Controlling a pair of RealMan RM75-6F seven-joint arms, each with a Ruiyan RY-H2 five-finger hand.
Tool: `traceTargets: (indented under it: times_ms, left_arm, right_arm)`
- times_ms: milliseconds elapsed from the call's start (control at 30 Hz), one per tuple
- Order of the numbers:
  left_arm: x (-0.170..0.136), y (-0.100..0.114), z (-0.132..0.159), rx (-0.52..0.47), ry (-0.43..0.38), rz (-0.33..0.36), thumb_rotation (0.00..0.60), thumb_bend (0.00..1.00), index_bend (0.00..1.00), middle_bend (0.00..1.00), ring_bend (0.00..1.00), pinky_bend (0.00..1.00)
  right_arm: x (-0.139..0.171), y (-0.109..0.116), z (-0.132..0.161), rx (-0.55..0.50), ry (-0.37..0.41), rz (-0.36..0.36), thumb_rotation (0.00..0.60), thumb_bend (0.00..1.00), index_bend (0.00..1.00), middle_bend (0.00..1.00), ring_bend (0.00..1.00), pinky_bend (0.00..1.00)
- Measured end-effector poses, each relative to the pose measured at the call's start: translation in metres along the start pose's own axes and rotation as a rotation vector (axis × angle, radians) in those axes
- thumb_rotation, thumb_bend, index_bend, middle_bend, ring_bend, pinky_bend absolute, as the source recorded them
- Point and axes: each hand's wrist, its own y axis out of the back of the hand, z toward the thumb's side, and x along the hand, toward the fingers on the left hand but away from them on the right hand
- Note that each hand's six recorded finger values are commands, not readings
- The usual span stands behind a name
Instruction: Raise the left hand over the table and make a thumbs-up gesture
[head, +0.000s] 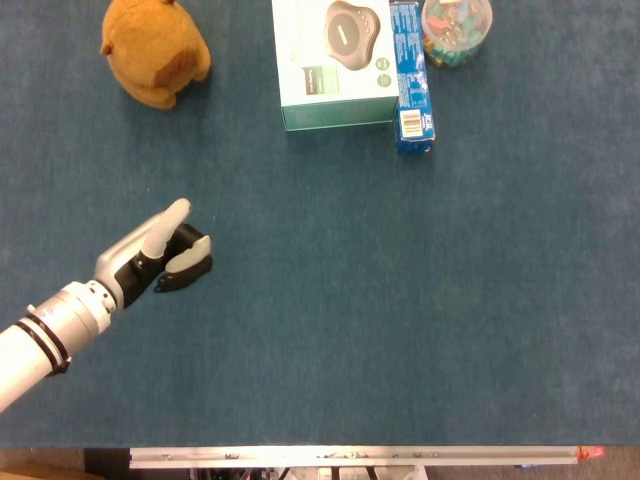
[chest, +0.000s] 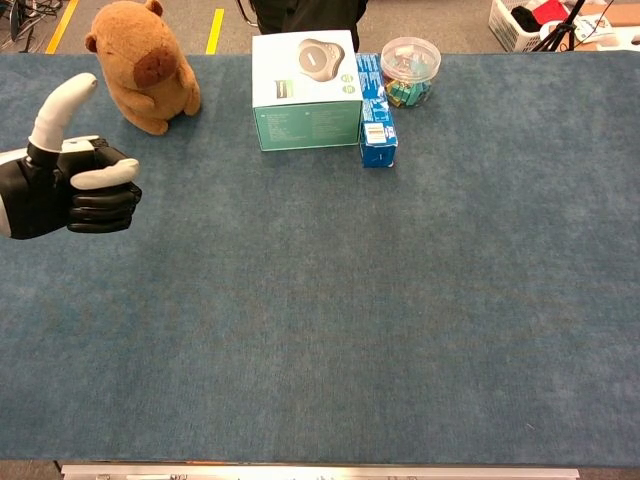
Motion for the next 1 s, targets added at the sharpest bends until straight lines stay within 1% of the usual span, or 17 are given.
traceTargets:
  times_ms: [267, 367, 500, 600, 733, 1000]
  left_arm:
    - [-0.009, -0.013, 0.007, -0.056, -0.049, -0.157, 0.000, 0.00, 1.00, 1.00, 1.00, 1.00]
    - [-0.011, -0.013, 0.008, -0.070, -0.068, -0.199, 0.000, 0.00, 1.00, 1.00, 1.00, 1.00]
    - [-0.011, -0.013, 0.010, -0.097, -0.096, -0.238, 0.000, 0.00, 1.00, 1.00, 1.00, 1.00]
    - [-0.010, -0.014, 0.009, -0.107, -0.103, -0.269, 0.000, 0.00, 1.00, 1.00, 1.00, 1.00]
    - [-0.009, -0.016, 0.007, -0.107, -0.102, -0.289, 0.000, 0.00, 1.00, 1.00, 1.00, 1.00]
    - [-0.008, -0.014, 0.007, -0.117, -0.099, -0.275, 0.000, 0.00, 1.00, 1.00, 1.00, 1.00]
  right_arm:
    - [0.001, 0.000, -0.002, -0.003, -0.005, -0.003, 0.600, 0.00, 0.42, 0.48, 0.34, 0.44]
    - [0.001, -0.001, -0.002, -0.005, -0.003, 0.002, 0.600, 0.00, 0.42, 0.48, 0.34, 0.44]
    - [0.002, 0.000, -0.003, -0.004, -0.008, 0.002, 0.600, 0.00, 0.42, 0.48, 0.34, 0.44]
    - [0.002, 0.001, -0.003, -0.004, -0.008, -0.002, 0.600, 0.00, 0.42, 0.48, 0.34, 0.44]
    - [0.002, 0.002, -0.003, -0.004, -0.009, -0.005, 0.600, 0.00, 0.42, 0.48, 0.35, 0.44]
    - [0.002, 0.001, -0.003, -0.006, -0.011, -0.005, 0.600, 0.00, 0.42, 0.48, 0.35, 0.44]
